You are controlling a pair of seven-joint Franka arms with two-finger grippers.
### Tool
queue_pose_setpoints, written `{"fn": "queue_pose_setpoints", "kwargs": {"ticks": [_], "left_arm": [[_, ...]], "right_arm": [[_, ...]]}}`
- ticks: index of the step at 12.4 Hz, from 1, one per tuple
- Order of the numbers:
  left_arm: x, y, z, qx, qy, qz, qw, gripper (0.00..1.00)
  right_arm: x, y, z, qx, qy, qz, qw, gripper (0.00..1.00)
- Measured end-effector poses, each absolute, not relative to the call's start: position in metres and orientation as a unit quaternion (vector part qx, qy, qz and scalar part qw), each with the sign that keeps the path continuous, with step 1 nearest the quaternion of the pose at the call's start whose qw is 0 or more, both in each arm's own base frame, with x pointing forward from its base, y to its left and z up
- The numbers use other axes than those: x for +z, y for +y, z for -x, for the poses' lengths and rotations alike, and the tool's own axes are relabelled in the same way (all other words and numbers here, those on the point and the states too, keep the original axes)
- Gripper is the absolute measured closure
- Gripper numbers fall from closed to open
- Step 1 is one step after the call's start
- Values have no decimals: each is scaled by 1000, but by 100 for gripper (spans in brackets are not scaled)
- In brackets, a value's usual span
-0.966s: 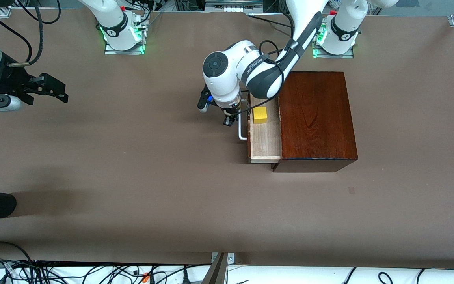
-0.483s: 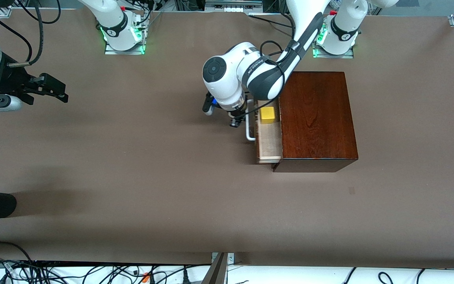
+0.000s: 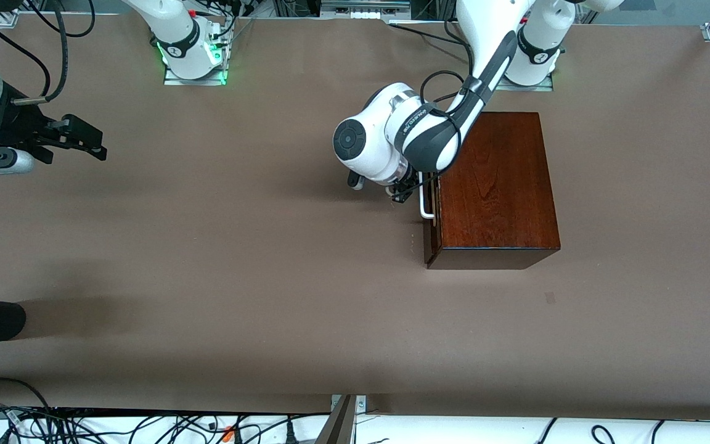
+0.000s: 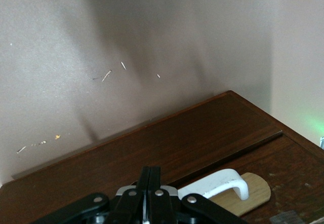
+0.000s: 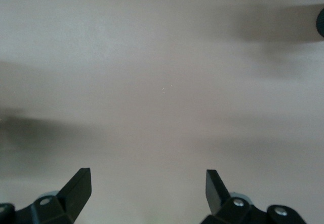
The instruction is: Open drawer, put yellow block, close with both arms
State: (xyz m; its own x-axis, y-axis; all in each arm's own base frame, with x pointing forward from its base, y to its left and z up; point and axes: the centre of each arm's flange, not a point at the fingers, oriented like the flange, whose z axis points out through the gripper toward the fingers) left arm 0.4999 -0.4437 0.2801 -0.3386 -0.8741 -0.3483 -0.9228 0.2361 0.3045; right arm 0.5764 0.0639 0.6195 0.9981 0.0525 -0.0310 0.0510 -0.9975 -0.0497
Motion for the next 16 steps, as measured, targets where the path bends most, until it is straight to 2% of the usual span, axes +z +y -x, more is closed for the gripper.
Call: {"fn": "queue_pose_setpoints", "kwargs": {"ticks": [4, 6, 8, 10, 12, 16], "left_arm": [[296, -449, -505, 216, 786, 577, 47, 94], [342, -451, -513, 191, 775, 602, 16, 93], [390, -434, -521, 182, 726, 663, 15, 89], [436, -390, -541, 171, 655, 736, 27, 73], [472, -333, -568, 151, 573, 805, 32, 52], [507, -239, -604, 127, 429, 893, 37, 7]], "right_arm": [[620, 64, -576, 16, -26, 999, 24, 0], [620, 64, -576, 16, -26, 999, 24, 0], [620, 64, -576, 16, -26, 999, 24, 0], [620, 64, -576, 16, -26, 999, 24, 0], [619, 64, -576, 16, -26, 999, 24, 0], [619, 64, -576, 16, -26, 999, 24, 0]]}}
